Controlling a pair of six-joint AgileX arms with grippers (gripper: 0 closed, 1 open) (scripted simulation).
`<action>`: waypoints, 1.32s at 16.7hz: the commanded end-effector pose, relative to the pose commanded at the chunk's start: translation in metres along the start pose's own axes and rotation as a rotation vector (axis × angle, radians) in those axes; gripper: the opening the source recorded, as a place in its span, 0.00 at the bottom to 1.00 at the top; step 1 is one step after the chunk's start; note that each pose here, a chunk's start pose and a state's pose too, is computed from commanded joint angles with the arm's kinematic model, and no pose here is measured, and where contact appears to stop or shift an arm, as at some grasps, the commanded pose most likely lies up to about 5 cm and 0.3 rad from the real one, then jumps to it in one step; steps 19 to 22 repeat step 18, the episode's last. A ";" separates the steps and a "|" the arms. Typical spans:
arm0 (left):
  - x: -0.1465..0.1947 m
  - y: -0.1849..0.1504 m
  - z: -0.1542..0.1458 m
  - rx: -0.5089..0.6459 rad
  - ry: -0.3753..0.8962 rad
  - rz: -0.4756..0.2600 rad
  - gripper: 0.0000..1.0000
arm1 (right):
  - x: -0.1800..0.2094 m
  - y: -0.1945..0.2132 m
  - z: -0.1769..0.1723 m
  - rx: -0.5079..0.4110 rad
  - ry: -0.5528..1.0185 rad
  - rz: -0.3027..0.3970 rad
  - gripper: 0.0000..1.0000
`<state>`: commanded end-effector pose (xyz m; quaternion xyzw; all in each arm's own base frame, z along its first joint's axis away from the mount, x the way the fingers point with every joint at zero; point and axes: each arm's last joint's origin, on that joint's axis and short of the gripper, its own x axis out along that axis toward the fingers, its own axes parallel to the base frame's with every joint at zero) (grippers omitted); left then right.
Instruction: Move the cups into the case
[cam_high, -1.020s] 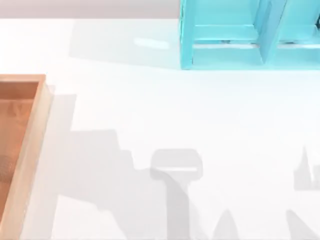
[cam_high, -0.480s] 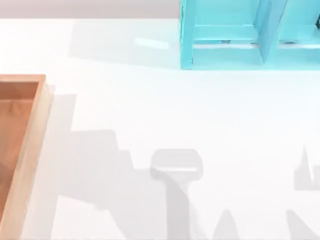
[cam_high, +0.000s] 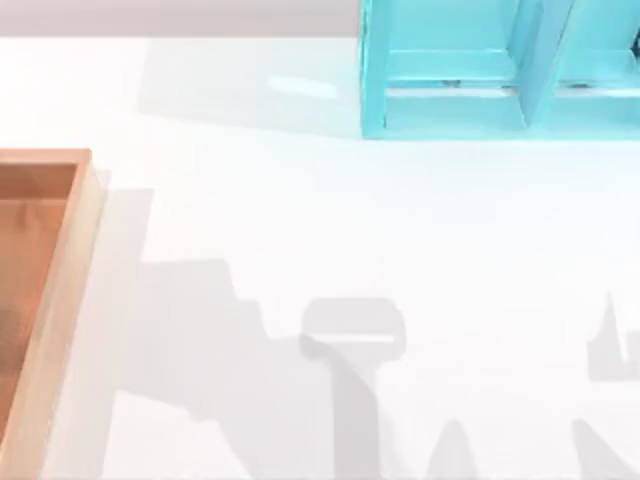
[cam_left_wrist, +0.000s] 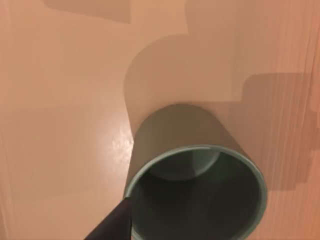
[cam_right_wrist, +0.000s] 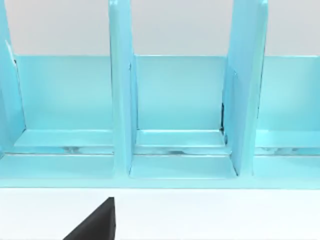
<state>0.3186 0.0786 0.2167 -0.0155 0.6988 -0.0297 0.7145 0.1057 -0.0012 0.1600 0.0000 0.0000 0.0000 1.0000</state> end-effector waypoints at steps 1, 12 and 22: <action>0.000 0.000 0.000 0.000 0.000 0.000 1.00 | 0.000 0.000 0.000 0.000 0.000 0.000 1.00; -0.053 -0.002 0.008 0.005 0.010 -0.002 1.00 | 0.000 0.000 0.000 0.000 0.000 0.000 1.00; -0.100 -0.007 0.002 0.002 0.000 0.000 1.00 | 0.000 0.000 0.000 0.000 0.000 0.000 1.00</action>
